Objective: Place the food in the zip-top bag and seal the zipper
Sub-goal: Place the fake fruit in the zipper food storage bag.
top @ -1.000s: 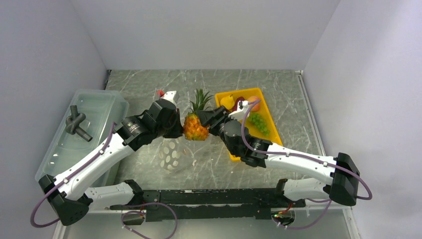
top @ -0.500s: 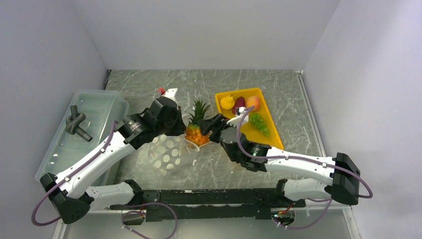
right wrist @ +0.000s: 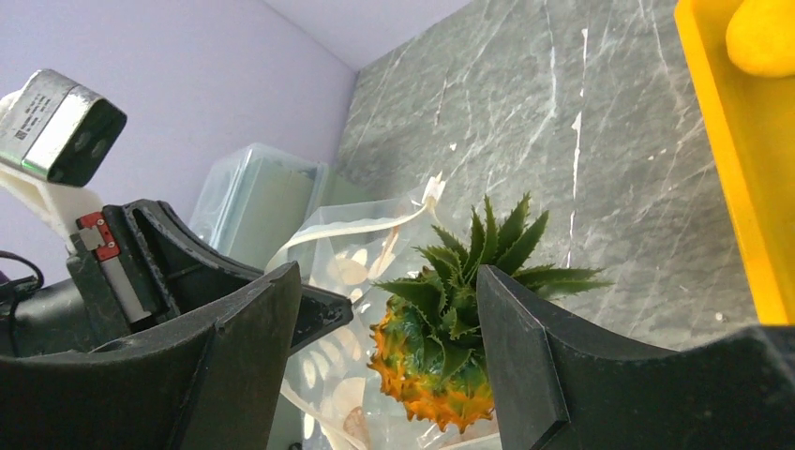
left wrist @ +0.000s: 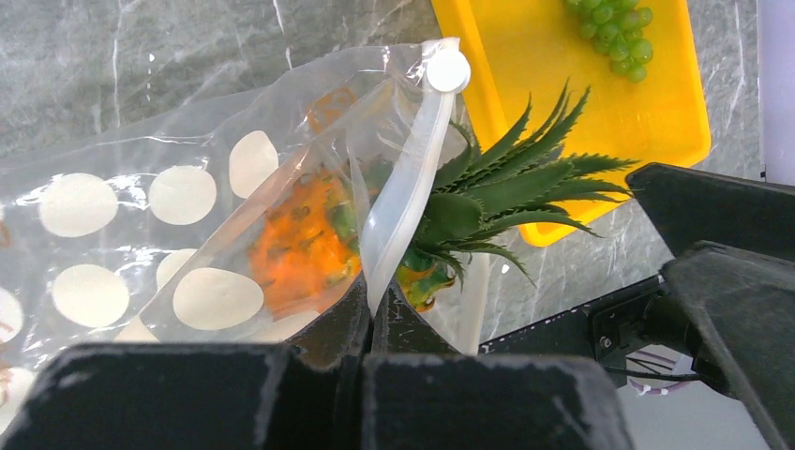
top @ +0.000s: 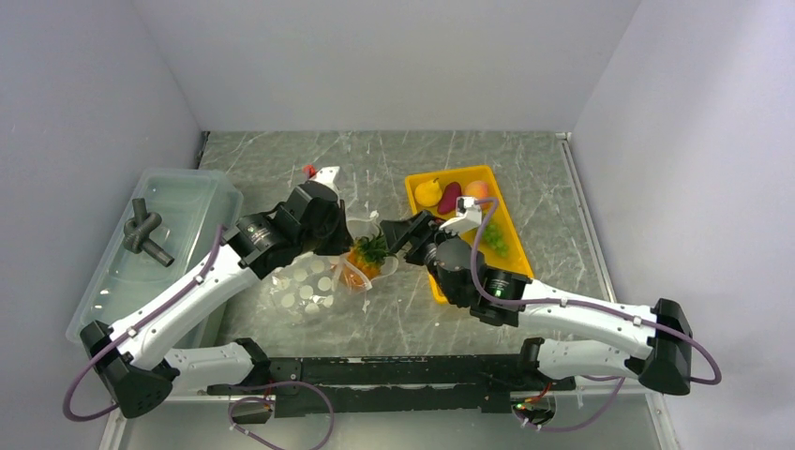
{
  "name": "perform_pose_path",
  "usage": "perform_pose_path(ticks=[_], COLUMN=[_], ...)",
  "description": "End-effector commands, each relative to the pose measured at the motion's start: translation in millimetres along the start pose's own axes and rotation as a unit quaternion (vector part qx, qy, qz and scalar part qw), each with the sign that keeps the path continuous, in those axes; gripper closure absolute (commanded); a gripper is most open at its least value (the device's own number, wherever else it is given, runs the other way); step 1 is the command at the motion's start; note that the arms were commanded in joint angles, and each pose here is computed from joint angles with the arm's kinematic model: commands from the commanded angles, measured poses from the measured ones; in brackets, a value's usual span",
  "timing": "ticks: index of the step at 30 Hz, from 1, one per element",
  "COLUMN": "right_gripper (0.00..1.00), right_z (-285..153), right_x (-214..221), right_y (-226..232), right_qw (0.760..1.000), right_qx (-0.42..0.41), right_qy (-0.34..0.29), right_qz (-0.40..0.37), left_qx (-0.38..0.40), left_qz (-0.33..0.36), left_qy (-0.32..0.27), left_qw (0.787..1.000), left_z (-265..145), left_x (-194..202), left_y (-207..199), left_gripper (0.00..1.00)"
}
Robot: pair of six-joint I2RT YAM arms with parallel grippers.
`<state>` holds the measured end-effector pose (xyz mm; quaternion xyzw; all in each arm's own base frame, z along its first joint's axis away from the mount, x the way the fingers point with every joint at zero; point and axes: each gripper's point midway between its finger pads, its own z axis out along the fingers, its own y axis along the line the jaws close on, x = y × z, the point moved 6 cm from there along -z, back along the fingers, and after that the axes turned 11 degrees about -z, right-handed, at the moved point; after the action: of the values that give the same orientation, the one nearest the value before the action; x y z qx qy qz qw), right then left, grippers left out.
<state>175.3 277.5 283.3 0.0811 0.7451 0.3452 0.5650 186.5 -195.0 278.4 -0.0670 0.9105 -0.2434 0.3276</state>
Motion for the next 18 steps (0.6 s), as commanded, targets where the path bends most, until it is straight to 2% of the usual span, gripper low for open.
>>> perform_pose_path(ticks=[1, 9, 18], right_gripper=[0.28, 0.29, 0.38], right_z=[-12, -29, -54], right_x=[-27, -29, -27], right_y=[10, -13, -31], right_qw=[0.999, 0.994, 0.993], right_qx=[-0.017, 0.001, -0.014], right_qy=[-0.016, 0.005, 0.043], right_qz=[-0.029, -0.105, -0.113], left_qx=[0.054, 0.108, 0.12], left_qz=[0.019, 0.062, 0.071], left_qy=[-0.039, -0.067, -0.065], left_qw=[0.998, 0.99, 0.988], left_z=[-10, -22, -28], left_x=[-14, -12, -10], left_y=[-14, -11, -11], left_gripper=[1.0, 1.0, 1.0])
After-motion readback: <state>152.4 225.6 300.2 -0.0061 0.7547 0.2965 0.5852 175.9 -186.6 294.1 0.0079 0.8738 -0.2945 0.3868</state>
